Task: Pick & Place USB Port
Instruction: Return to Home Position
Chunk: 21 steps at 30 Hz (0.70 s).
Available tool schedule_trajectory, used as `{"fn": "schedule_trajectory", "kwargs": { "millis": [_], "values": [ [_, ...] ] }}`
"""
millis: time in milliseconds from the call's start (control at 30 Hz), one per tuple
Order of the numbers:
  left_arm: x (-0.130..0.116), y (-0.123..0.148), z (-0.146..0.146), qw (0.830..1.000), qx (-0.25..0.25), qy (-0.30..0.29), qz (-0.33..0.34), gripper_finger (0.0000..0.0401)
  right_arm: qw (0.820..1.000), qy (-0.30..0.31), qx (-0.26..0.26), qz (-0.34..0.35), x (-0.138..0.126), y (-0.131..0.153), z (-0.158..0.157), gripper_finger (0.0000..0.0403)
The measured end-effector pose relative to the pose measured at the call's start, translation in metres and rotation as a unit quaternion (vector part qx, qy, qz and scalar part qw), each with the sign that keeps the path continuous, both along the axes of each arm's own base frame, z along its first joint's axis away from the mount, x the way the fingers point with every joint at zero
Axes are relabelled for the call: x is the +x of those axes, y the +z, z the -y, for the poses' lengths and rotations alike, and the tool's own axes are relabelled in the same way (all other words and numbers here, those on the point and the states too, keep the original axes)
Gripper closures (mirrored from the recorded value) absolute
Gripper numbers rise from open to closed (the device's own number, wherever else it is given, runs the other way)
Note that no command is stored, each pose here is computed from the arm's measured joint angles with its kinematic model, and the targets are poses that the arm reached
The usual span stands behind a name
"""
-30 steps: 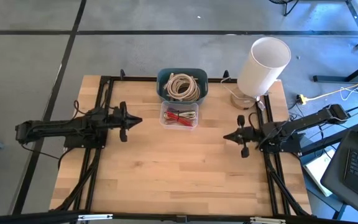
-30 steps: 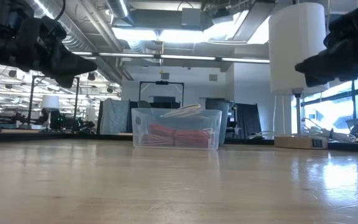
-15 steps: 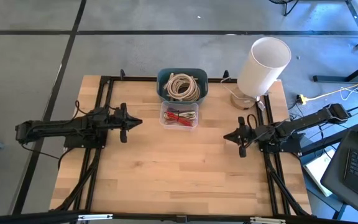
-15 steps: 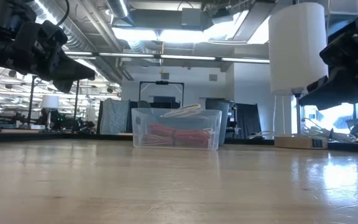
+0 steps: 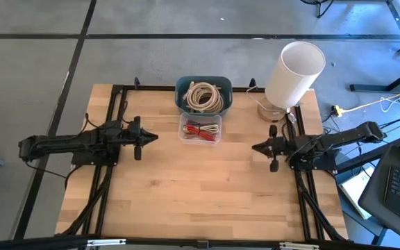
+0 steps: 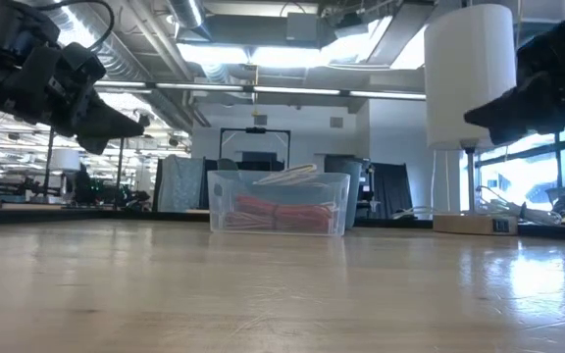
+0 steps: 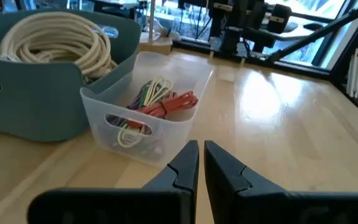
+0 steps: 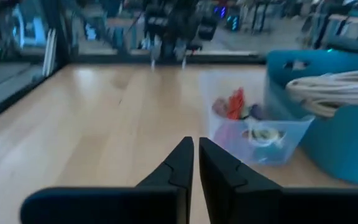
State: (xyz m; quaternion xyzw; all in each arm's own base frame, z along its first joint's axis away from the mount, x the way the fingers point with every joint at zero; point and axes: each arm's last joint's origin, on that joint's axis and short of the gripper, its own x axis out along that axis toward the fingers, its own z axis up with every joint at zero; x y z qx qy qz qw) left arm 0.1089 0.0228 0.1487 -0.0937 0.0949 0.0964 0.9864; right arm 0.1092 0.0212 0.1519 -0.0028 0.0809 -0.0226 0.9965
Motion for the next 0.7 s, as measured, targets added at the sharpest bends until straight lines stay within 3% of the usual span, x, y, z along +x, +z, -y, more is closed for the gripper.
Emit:
{"fn": "schedule_trajectory", "kwargs": {
  "millis": [367,700],
  "values": [
    [-0.009,0.014,0.002,0.997,0.018,0.001,0.079,0.0384,0.988,-0.07,0.028,0.131,-0.013,0.023,0.018,0.0373],
    [-0.014,0.022,0.003,0.992,0.028,0.001,0.124,0.0384,0.985,-0.108,0.022,0.13,-0.013,0.022,0.025,0.0372]
  ]
}}
